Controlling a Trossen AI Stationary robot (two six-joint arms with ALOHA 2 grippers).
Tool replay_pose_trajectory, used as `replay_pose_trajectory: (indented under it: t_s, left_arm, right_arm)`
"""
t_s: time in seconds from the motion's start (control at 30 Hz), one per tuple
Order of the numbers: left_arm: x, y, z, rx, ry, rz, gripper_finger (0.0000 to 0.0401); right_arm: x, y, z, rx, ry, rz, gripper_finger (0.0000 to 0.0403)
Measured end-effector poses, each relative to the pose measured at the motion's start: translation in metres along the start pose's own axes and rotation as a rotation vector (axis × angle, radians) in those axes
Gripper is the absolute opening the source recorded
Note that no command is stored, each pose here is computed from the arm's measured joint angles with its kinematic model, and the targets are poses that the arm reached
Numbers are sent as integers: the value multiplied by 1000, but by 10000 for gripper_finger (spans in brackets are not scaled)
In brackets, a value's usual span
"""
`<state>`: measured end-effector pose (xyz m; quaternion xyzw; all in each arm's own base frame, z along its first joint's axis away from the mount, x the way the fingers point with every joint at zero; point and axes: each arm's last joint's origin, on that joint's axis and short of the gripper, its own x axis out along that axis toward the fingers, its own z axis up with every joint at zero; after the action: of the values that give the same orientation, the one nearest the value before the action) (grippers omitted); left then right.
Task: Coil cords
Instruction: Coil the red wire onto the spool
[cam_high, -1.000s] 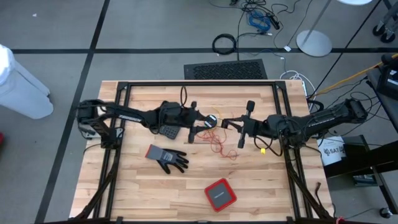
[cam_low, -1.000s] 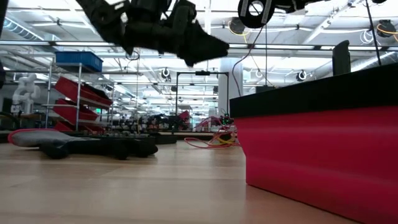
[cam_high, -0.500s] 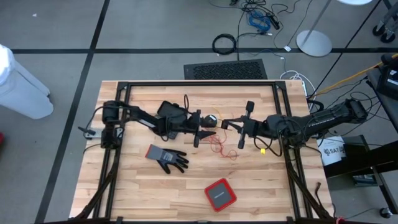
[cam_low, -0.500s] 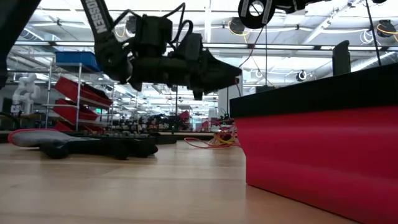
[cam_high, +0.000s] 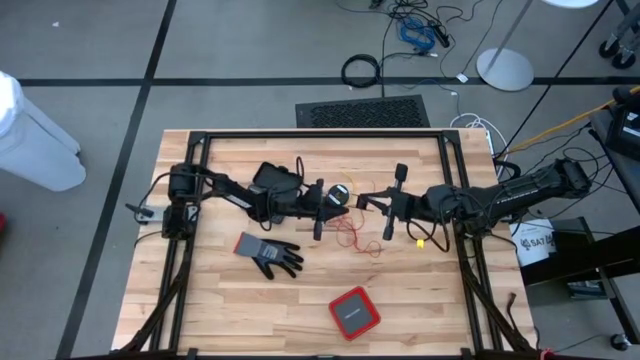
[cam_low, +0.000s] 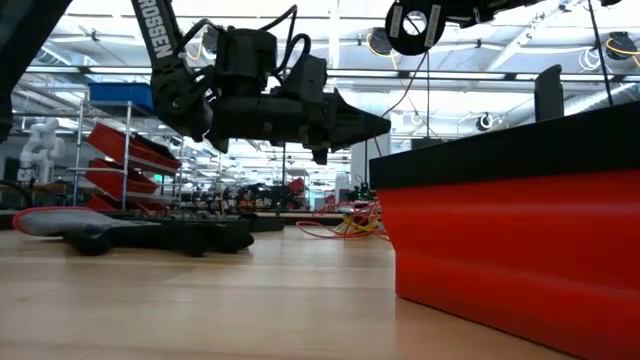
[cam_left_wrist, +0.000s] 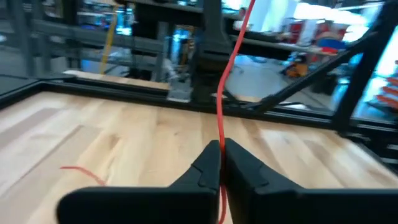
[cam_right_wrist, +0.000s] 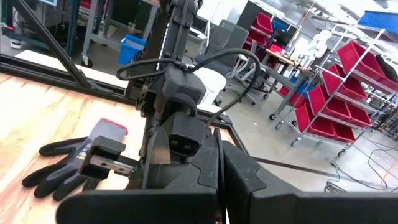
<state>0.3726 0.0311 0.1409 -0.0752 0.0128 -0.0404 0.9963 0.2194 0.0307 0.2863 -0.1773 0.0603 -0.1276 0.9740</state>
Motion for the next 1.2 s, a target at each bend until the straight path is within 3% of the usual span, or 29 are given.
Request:
replay_pose_trajectory:
  t_s: [0.17,0.4,0.53,0.8,1.0,1.2]
  left_arm:
    - [-1,1,3,3,-8,78,4]
    - [-9,2,34,12,-53,114,2]
    - [-13,-10,54,33,-76,89,2]
    - [-3,-41,63,59,-25,58,1]
    - [6,-58,74,155,-51,77,0]
    - [14,-56,71,167,2,95,0]
  right_arm:
    - [0,2,-8,-5,85,-1,0]
    - [-2,6,-24,7,237,35,0]
    - [0,7,-30,-15,288,-48,0]
    - [18,10,-34,-53,296,-243,0]
    - [34,19,-41,-70,285,-252,0]
    - [41,21,-42,-61,251,-271,0]
